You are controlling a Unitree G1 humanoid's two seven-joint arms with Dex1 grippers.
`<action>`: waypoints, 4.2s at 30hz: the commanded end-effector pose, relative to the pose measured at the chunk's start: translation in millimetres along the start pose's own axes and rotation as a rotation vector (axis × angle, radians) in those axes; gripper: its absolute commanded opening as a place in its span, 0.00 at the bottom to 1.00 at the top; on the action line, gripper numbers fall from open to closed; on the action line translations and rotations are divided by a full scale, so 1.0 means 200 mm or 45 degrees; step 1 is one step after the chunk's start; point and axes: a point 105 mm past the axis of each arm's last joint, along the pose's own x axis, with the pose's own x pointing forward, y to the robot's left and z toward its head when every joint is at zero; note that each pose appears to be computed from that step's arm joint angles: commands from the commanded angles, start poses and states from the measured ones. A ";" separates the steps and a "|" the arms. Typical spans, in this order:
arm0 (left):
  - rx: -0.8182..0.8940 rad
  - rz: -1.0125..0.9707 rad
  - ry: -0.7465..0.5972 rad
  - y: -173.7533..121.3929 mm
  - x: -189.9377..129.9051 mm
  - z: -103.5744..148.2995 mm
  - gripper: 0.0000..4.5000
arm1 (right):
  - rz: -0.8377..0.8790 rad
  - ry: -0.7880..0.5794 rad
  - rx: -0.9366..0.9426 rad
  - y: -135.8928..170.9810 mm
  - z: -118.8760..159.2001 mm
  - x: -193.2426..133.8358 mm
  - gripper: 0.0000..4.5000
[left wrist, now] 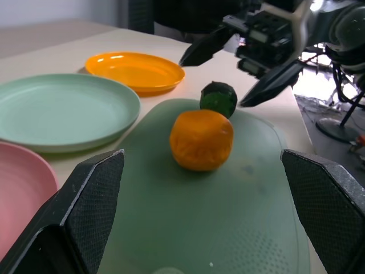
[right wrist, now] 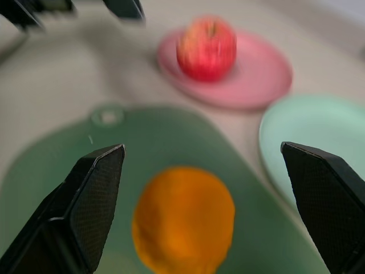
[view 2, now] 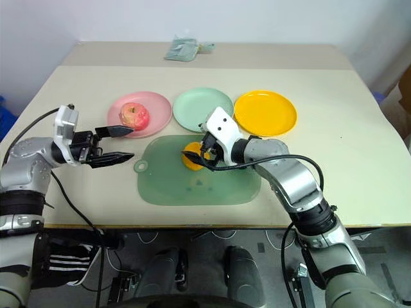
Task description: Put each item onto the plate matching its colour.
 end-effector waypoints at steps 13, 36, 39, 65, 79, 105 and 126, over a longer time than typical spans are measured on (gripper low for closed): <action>0.088 0.046 -0.044 -0.05 -0.02 0.08 0.99 | 0.036 0.154 0.051 0.04 -0.10 0.08 1.00; 0.090 0.030 -0.050 -0.04 0.01 0.09 0.99 | 0.068 -0.011 0.091 0.06 0.06 0.10 1.00; 0.087 0.030 -0.047 -0.04 0.01 0.09 0.99 | 0.054 -0.005 0.082 0.06 0.06 0.15 1.00; 0.101 0.080 -0.066 -0.02 0.00 0.10 1.00 | 0.001 0.030 0.098 -0.04 -0.01 0.19 0.67; 0.108 0.258 -0.202 0.08 0.14 0.16 1.00 | -0.896 0.017 0.099 -0.91 -0.08 -0.24 0.67; 0.016 -0.026 -0.211 -0.07 0.08 0.15 1.00 | -0.065 -0.083 0.040 -0.34 0.00 -0.38 1.00; 0.038 -0.036 -0.200 -0.04 0.08 0.12 1.00 | -0.082 0.193 0.025 -0.23 -0.34 -0.33 1.00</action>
